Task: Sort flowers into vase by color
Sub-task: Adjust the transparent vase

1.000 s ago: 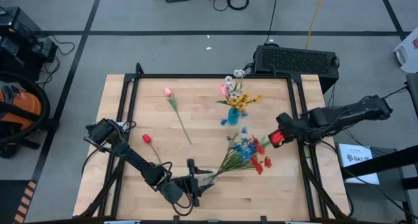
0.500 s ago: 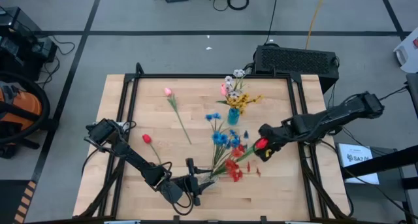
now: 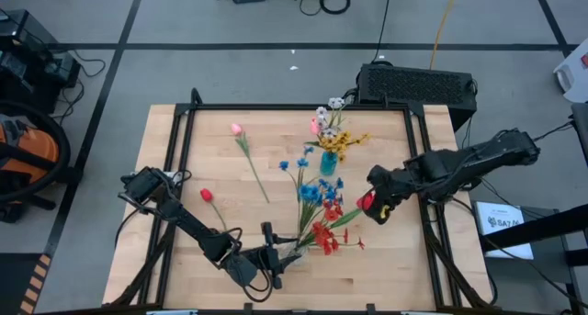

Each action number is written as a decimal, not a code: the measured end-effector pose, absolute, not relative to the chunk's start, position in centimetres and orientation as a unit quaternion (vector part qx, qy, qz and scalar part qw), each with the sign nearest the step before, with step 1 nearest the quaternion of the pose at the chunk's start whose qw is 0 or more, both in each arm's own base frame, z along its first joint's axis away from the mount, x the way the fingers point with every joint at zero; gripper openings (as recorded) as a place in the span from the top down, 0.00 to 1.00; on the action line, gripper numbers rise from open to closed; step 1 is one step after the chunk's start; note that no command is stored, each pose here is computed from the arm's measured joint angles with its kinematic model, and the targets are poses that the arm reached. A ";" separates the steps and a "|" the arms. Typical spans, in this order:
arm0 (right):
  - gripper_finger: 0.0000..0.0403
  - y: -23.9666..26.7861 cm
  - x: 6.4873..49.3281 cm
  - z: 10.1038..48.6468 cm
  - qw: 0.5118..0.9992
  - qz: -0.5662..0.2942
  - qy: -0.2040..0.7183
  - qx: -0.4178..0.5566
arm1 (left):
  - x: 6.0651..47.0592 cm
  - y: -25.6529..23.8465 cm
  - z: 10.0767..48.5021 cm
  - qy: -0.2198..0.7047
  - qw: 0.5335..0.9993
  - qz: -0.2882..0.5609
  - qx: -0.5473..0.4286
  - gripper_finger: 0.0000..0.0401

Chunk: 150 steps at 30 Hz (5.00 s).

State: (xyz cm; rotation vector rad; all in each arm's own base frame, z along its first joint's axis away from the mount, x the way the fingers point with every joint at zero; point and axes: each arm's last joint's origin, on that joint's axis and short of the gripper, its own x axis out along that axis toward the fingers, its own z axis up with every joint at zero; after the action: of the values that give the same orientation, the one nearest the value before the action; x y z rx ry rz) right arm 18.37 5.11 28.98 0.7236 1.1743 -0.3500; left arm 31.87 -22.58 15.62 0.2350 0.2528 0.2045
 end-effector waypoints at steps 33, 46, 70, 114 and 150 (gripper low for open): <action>1.00 23.7 13.6 27.0 0.828 -0.035 0.507 0.239 | 31.8 -22.4 15.6 0.123 0.977 0.126 0.119 0.51; 0.98 26.3 19.8 16.5 0.901 -0.203 0.207 0.322 | 31.9 -22.4 15.7 0.118 0.978 0.129 0.114 0.51; 0.37 21.3 29.6 16.1 0.923 -0.233 0.141 0.272 | 32.6 -21.4 16.0 0.112 0.977 0.146 0.109 0.50; 0.46 15.7 32.3 21.5 0.945 -0.175 0.153 0.229 | 33.8 -20.5 16.7 0.086 0.986 0.102 0.104 0.50; 0.99 18.5 30.4 23.4 0.978 -0.164 0.131 -0.005 | 37.3 -16.3 15.0 0.060 0.982 0.065 0.164 0.50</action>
State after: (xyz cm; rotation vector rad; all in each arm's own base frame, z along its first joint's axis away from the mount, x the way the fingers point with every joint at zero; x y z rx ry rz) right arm 30.44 18.49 23.42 -0.0093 0.2646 -0.3296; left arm 37.26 -16.26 15.00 0.3298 0.1211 0.1311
